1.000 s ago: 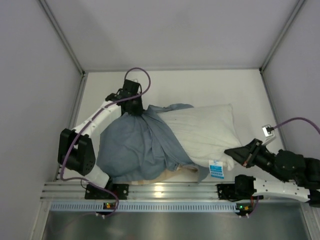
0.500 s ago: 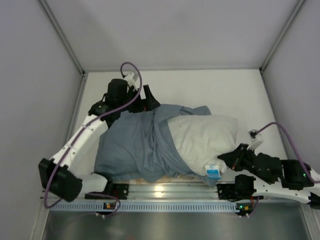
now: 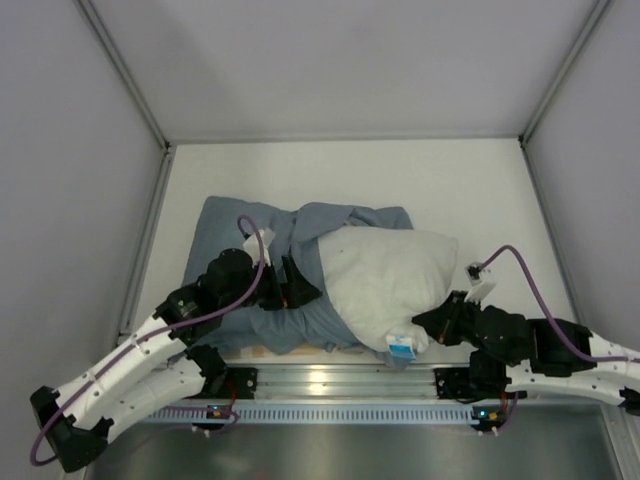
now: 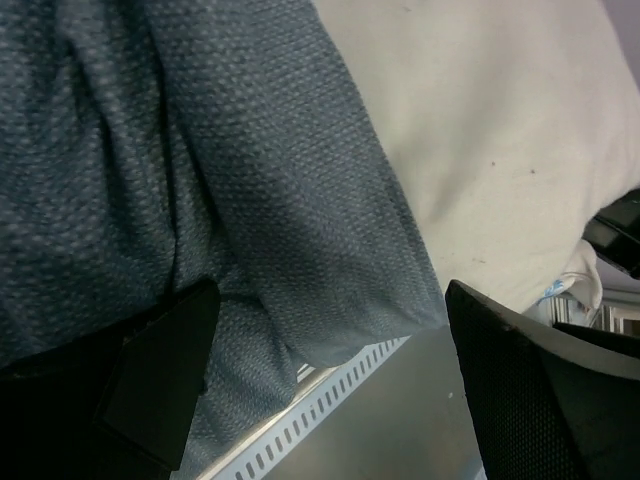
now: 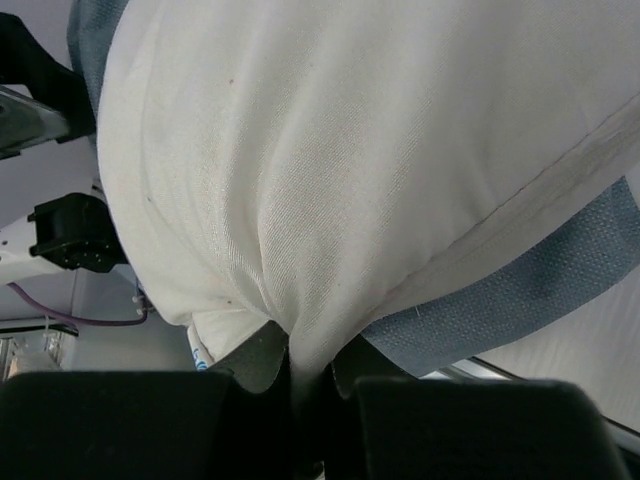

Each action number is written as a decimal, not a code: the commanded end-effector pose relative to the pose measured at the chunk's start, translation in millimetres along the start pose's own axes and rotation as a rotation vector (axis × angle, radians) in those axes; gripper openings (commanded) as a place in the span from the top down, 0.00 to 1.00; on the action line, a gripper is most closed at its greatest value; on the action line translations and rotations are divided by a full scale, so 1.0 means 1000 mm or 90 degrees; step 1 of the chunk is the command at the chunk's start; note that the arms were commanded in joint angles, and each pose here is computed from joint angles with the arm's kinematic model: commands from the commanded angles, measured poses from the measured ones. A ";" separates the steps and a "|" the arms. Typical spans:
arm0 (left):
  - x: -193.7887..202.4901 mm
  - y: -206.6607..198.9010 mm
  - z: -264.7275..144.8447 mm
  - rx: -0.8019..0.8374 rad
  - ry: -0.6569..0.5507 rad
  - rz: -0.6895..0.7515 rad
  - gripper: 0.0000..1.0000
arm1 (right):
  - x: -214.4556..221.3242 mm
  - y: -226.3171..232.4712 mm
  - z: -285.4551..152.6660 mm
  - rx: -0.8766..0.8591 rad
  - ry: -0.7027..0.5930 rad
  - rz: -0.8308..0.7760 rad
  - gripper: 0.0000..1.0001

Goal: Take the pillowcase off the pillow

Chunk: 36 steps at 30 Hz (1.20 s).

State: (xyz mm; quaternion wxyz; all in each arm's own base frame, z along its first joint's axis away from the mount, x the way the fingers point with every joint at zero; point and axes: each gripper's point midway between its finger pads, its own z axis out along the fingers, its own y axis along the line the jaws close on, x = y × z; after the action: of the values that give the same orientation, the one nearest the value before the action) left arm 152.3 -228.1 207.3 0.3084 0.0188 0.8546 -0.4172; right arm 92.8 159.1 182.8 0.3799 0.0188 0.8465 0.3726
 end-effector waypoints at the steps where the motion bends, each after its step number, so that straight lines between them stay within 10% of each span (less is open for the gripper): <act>1: -0.002 0.009 -0.004 -0.022 -0.042 -0.050 0.02 | -0.011 0.024 0.003 -0.046 -0.025 0.041 1.00; 15: 0.008 0.039 0.010 -0.112 -0.050 -0.059 0.12 | 0.000 0.027 0.014 -0.045 -0.010 0.039 1.00; 18: 0.005 0.025 0.011 -0.075 -0.057 -0.054 0.47 | 0.002 0.027 0.018 -0.039 -0.009 0.032 1.00; 19: 0.006 0.023 0.011 -0.068 -0.055 -0.054 0.85 | 0.002 0.027 0.019 -0.038 -0.010 0.032 1.00; 20: 0.005 0.021 0.009 -0.060 -0.059 -0.056 1.00 | 0.002 0.027 0.022 -0.032 -0.013 0.029 1.00; 36: 0.000 0.029 -0.026 -0.066 -0.113 -0.063 1.00 | -0.100 0.070 0.007 0.060 -0.196 -0.081 1.00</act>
State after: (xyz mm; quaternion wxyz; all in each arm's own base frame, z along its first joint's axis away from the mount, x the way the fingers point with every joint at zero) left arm 147.9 -200.0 201.0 0.3607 -0.0632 0.8368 -0.4071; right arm 126.7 201.1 212.8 0.4441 -0.0159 0.8535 0.2722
